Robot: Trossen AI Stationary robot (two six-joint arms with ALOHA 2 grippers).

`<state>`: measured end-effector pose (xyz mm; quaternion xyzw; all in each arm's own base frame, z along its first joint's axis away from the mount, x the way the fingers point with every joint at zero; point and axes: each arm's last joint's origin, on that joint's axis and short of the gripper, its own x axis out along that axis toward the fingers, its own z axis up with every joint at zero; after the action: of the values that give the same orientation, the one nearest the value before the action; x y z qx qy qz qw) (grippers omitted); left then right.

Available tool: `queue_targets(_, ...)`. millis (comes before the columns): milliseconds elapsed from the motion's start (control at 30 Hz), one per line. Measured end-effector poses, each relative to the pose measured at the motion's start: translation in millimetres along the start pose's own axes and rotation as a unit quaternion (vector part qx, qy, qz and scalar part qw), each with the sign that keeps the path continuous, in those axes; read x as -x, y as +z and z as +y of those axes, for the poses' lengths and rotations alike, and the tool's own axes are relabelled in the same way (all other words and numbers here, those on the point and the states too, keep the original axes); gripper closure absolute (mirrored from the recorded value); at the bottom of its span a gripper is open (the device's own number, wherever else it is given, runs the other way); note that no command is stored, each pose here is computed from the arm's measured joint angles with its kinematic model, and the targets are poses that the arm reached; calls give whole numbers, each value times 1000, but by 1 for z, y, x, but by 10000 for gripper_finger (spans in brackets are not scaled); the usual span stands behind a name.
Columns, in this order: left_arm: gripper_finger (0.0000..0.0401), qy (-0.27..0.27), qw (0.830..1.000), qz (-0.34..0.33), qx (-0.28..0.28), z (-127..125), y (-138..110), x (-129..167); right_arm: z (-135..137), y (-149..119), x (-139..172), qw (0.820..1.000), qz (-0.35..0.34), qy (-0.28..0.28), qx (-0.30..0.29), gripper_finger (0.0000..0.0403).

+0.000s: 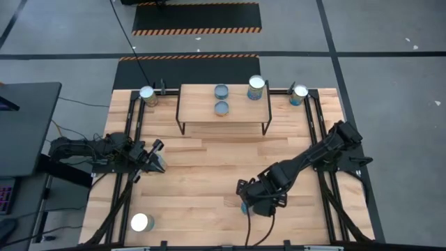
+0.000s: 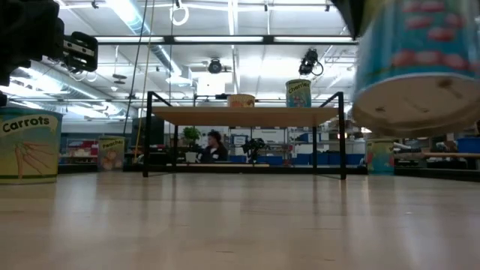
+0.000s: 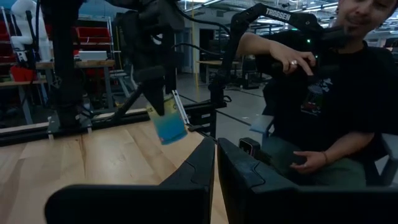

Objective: Pick and place cans onto a shelf
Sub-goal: Put the big blue canned cherries on the shelf aligned with the other big blue canned cherries

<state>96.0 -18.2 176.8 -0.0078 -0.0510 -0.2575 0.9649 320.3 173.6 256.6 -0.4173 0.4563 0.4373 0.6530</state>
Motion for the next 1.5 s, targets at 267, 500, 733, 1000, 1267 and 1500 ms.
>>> queue_targets(267,374,0,1000,-3,-2,0,1,0,-13,-18,-34,995,99,8,-18,78)
queue_targets(500,374,0,1000,0,0,0,0,0,-18,-29,-32,993,112,17,-41,78)
queue_targets(733,374,0,1000,0,0,0,0,0,-29,-36,-39,992,107,6,-71,62)
queue_targets(1000,374,0,1000,0,0,0,0,0,-26,-31,-44,993,91,24,-67,28)
queue_targets(1267,374,0,1000,0,0,0,0,0,-18,-20,-42,990,116,-1,-75,25)
queue_targets(1500,374,0,1000,0,0,0,0,0,-13,9,-18,989,90,-25,-116,25)
